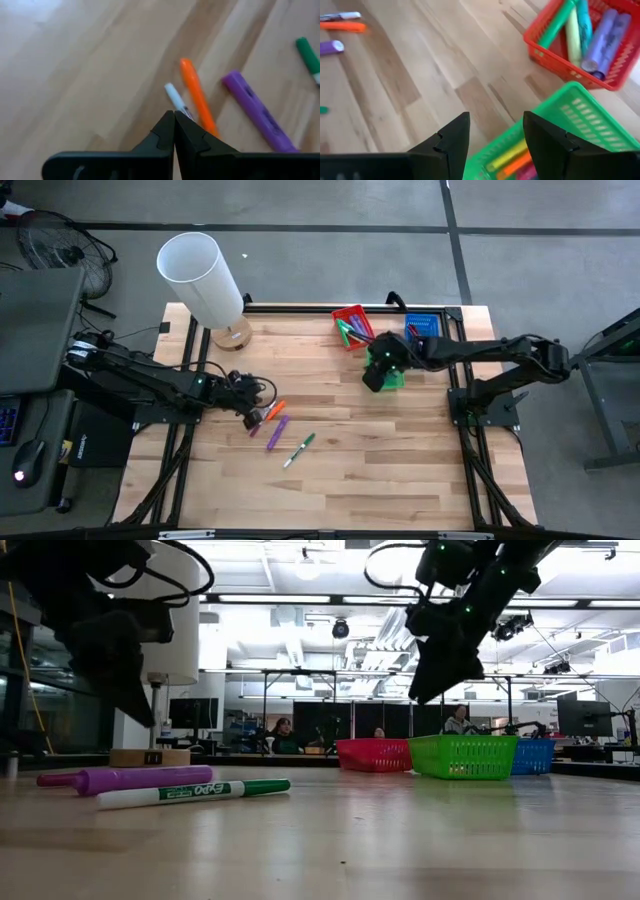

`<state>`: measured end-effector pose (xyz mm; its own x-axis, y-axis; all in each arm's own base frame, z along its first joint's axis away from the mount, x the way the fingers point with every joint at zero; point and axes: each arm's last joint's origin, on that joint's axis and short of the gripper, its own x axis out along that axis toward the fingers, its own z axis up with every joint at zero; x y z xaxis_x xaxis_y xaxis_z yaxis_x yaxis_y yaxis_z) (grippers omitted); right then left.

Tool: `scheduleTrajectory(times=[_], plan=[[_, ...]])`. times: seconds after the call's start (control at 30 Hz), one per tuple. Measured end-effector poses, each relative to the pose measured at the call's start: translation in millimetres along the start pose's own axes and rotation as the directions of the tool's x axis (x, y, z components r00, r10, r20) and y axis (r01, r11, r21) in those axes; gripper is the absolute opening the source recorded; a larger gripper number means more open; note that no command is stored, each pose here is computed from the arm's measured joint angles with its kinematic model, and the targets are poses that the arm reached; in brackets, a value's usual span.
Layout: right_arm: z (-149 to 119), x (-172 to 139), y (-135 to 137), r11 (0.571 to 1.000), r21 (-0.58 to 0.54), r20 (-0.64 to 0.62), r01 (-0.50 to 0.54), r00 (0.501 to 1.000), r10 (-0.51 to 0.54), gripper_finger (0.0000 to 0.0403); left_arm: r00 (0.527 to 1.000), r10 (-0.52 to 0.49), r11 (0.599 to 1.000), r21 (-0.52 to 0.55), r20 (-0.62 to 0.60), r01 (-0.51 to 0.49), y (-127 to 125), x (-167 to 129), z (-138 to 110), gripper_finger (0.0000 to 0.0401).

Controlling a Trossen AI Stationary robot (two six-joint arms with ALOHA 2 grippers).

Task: Pick & Place Markers
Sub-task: Put the dark purple marker in the blue bin

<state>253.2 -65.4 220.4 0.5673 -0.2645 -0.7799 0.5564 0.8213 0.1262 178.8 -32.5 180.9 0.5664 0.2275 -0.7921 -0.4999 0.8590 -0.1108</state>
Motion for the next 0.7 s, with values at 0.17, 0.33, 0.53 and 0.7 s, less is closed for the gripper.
scheduleTrajectory(times=[0.17,0.33,0.53,0.7], plan=[[0,-1,7,1.000,-0.017,0.024,-0.025,0.999,0.026,0.0174,0.998,-0.061,0.998,-0.015,-0.036,0.060,-2,0,0,0.0001],[-1,-2,13,0.999,-0.033,0.032,-0.031,0.999,0.032,0.0173,0.994,-0.089,0.996,-0.016,-0.058,0.088,-3,0,-1,0.0001],[-3,-3,20,0.998,-0.056,0.049,-0.022,0.998,0.025,0.0172,0.996,-0.075,0.995,-0.062,-0.046,0.072,-3,0,-1,0.0011],[-6,-4,26,0.997,-0.077,0.060,-0.006,0.998,0.011,0.0174,0.997,-0.073,0.994,-0.088,-0.040,0.069,-3,0,0,0.0065]])
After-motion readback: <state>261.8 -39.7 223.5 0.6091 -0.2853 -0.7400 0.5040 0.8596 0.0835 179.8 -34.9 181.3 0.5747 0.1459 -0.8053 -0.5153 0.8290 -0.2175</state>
